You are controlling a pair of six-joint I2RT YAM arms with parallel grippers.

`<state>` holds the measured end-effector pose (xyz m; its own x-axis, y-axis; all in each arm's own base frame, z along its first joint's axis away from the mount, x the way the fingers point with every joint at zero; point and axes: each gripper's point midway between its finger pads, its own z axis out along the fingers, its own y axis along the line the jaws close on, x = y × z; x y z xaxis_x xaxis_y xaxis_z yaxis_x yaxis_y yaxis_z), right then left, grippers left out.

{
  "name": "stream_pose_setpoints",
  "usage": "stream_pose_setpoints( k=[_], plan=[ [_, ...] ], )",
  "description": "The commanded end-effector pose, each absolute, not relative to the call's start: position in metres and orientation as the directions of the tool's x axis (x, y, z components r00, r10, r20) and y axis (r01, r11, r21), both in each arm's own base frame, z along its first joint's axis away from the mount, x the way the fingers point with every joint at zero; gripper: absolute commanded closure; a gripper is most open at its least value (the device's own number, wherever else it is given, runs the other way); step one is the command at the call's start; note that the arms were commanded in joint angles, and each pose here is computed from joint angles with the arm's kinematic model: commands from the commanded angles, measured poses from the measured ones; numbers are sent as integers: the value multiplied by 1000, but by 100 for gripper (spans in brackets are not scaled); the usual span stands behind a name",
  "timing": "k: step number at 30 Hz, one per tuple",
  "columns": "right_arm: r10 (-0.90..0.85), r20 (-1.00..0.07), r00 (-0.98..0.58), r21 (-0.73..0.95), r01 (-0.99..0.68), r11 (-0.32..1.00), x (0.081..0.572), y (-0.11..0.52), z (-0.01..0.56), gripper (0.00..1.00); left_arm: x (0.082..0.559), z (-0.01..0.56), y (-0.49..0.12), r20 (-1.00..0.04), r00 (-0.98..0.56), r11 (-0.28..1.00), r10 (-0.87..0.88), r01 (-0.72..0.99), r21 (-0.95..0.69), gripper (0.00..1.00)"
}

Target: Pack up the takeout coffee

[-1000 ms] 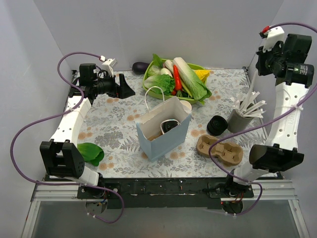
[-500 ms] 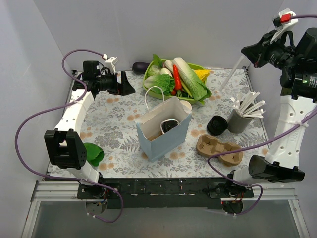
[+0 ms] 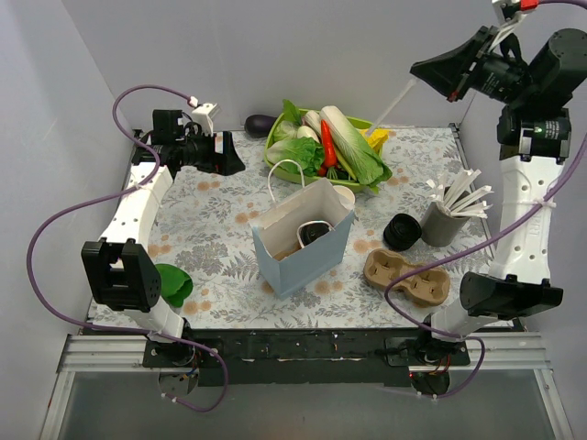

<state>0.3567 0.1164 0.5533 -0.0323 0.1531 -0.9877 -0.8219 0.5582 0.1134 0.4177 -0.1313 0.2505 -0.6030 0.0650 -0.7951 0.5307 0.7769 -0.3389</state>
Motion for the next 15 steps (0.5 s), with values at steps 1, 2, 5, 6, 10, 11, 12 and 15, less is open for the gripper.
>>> stream_pose_setpoints(
  k=[1,2,5,6,10,11,12,15],
  plan=[
    [156,-987,49,18,-915,403,316,162,583,99,418,262,-123,-819,-565,801,96,533,-274,16],
    [155,-987,46,19,-917,398,315,165,582,99,417,263,-122,-821,-563,802,98,533,-269,16],
    [146,-989,24,25,-947,320,300,193,577,99,416,264,-121,-823,-559,807,102,530,-260,16],
    [142,-990,16,28,-952,305,297,198,575,99,415,265,-121,-824,-557,807,103,531,-258,16],
    [102,-994,-31,53,-973,226,280,221,558,99,412,264,-120,-825,-555,809,106,530,-253,16],
    [90,-994,-66,84,-973,214,276,224,551,99,411,263,-120,-825,-555,809,106,530,-253,16],
    [81,-993,-81,96,-975,200,272,228,546,99,410,265,-120,-828,-550,808,105,533,-251,16],
    [40,-988,-149,153,-977,146,263,244,520,99,407,262,-120,-824,-557,808,101,529,-259,16]
  ],
)
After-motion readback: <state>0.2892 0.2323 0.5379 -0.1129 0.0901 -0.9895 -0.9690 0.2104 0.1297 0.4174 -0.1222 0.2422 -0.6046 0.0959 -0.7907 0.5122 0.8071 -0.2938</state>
